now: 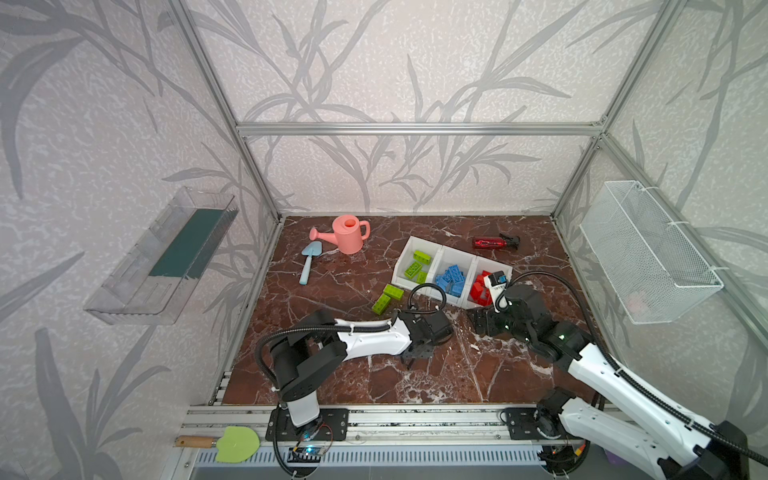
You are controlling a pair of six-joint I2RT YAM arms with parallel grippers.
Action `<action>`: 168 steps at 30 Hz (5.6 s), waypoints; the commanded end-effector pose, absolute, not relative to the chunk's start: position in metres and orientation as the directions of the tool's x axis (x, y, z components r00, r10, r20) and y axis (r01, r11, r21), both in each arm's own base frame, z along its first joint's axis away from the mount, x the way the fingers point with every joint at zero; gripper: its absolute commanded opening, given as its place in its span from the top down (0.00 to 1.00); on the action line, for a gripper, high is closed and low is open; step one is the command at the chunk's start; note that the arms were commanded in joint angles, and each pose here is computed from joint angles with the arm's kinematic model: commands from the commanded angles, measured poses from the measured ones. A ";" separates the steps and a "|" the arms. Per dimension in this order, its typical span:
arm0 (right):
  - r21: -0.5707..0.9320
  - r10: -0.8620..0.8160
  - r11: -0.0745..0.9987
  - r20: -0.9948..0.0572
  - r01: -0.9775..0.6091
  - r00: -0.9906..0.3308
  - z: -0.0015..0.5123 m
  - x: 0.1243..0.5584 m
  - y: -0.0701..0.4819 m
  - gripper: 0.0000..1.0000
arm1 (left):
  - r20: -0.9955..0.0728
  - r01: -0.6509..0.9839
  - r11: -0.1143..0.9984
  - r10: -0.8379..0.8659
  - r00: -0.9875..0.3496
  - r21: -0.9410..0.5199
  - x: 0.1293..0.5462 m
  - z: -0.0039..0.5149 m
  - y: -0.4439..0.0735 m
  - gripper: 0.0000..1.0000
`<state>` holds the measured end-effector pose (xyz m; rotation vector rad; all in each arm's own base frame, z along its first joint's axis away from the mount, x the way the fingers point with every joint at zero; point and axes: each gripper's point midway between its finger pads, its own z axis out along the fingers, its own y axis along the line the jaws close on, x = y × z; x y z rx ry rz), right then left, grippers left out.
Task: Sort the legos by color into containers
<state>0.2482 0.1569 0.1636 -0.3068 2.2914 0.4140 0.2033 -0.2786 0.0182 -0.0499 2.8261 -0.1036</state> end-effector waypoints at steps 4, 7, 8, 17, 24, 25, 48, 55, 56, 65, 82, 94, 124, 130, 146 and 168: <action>0.204 -0.095 0.918 -0.720 -0.340 -0.687 0.158 0.243 0.154 0.17 | -0.351 -0.008 0.997 -0.036 -0.935 -0.082 0.221 0.044 -0.271 0.69; 0.216 -0.092 0.913 -0.717 -0.347 -0.691 0.154 0.242 0.156 0.17 | -0.380 -0.001 0.996 -0.035 -0.924 -0.090 0.239 0.063 -0.262 0.69; 0.223 -0.091 0.910 -0.715 -0.349 -0.694 0.151 0.241 0.158 0.17 | -0.388 -0.005 0.996 -0.040 -0.921 -0.091 0.247 0.069 -0.258 0.69; 0.231 -0.099 0.909 -0.689 -0.346 -0.718 0.130 0.240 0.160 0.16 | -0.447 0.013 0.994 -0.036 -0.894 -0.106 0.331 0.126 -0.244 0.69; 0.229 -0.119 0.904 -0.678 -0.362 -0.725 0.122 0.240 0.163 0.16 | -0.417 0.045 0.992 -0.007 -0.909 -0.115 0.397 0.117 -0.263 0.68; 0.229 -0.120 0.903 -0.678 -0.363 -0.725 0.121 0.240 0.163 0.17 | -0.414 0.047 0.993 -0.003 -0.910 -0.109 0.404 0.116 -0.264 0.69; 0.247 -0.117 0.891 -0.686 -0.381 -0.718 0.131 0.233 0.164 0.15 | -0.431 0.096 0.972 -0.005 -0.902 -0.213 0.442 0.129 -0.284 0.26; 0.270 -0.119 0.875 -0.685 -0.402 -0.719 0.140 0.235 0.174 0.16 | -0.512 0.039 0.963 -0.108 -0.852 -0.268 0.398 0.164 -0.249 0.18; 0.273 -0.120 0.873 -0.683 -0.404 -0.720 0.141 0.236 0.176 0.16 | -0.515 0.024 0.963 -0.122 -0.848 -0.269 0.389 0.163 -0.241 0.18; 0.276 -0.156 0.845 -0.692 -0.458 -0.704 0.150 0.241 0.203 0.18 | -0.538 -0.133 0.980 -0.193 -0.820 -0.148 0.323 0.123 -0.155 0.20; 0.257 -0.200 0.843 -0.665 -0.472 -0.719 0.139 0.230 0.208 0.19 | -0.457 -0.059 0.996 -0.080 -0.886 -0.060 0.335 0.051 -0.153 0.23; 0.226 -0.233 0.850 -0.649 -0.475 -0.724 0.131 0.232 0.206 0.18 | -0.409 -0.035 0.999 -0.046 -0.911 -0.034 0.353 0.028 -0.163 0.26; 0.256 -0.227 0.838 -0.640 -0.482 -0.734 0.132 0.226 0.209 0.18 | -0.547 0.037 0.978 -0.084 -0.833 -0.207 0.338 0.134 -0.189 0.67; 0.268 -0.192 0.836 -0.675 -0.479 -0.712 0.137 0.222 0.204 0.18 | -0.574 0.125 0.959 -0.045 -0.818 -0.254 0.359 0.172 -0.224 0.67; 0.271 -0.126 0.845 -0.737 -0.461 -0.664 0.127 0.215 0.186 0.00 | -0.500 0.172 0.968 0.060 -0.864 -0.180 0.443 0.142 -0.285 0.68; 0.251 -0.001 0.941 -0.668 -0.226 -0.744 0.122 0.219 0.154 0.01 | -0.489 0.123 0.978 0.025 -0.872 -0.171 0.447 0.141 -0.288 0.26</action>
